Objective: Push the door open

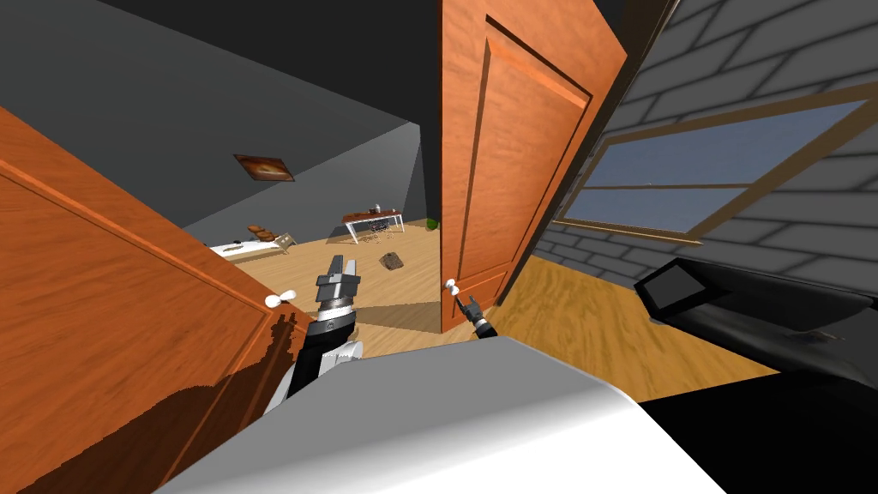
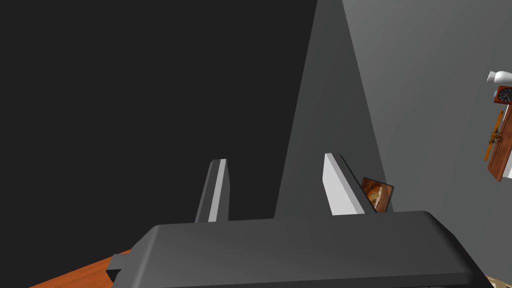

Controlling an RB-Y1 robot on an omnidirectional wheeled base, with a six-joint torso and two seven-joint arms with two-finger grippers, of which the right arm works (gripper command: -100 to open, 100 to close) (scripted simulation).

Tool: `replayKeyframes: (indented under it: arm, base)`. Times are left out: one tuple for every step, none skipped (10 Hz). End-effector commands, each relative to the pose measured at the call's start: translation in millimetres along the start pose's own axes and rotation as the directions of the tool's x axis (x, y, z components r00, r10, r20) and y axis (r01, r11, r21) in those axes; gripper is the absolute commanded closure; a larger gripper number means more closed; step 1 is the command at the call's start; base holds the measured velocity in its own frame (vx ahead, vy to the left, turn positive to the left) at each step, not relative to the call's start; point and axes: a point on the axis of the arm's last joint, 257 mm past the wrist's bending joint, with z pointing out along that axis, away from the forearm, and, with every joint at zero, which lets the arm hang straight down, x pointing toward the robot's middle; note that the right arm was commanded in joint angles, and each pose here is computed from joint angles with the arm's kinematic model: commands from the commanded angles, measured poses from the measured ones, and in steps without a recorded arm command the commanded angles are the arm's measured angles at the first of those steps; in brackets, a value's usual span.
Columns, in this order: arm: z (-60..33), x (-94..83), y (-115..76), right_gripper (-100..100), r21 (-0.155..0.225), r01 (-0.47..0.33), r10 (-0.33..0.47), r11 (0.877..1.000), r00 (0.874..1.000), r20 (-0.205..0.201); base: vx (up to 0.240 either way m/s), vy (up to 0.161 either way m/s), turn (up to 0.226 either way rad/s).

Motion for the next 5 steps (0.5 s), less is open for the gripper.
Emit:
replayKeyframes:
  arm:
    - [-2.8,1.0,1.3,-100,-0.005,0.035,-0.035,0.999,0.999,-0.004]
    - [-8.6,2.4,3.7,-100,-0.015,0.086,-0.086,0.996,0.996,-0.01]
    - [-14.2,3.6,6.1,-100,-0.026,0.127,-0.127,0.992,0.992,-0.016]
    - [-14.2,3.6,6.1,-100,-0.026,0.134,-0.135,0.991,0.991,-0.015]
    - [-19.3,4.8,8.5,-100,-0.036,0.178,-0.179,0.983,0.984,-0.019]
  base:
    - [-0.021,0.018,-0.041]
    - [-0.021,0.018,-0.076]
    - [-0.031,0.027,-0.117]
    - [-0.026,0.025,-0.033]
    - [-0.023,0.023,-0.054]
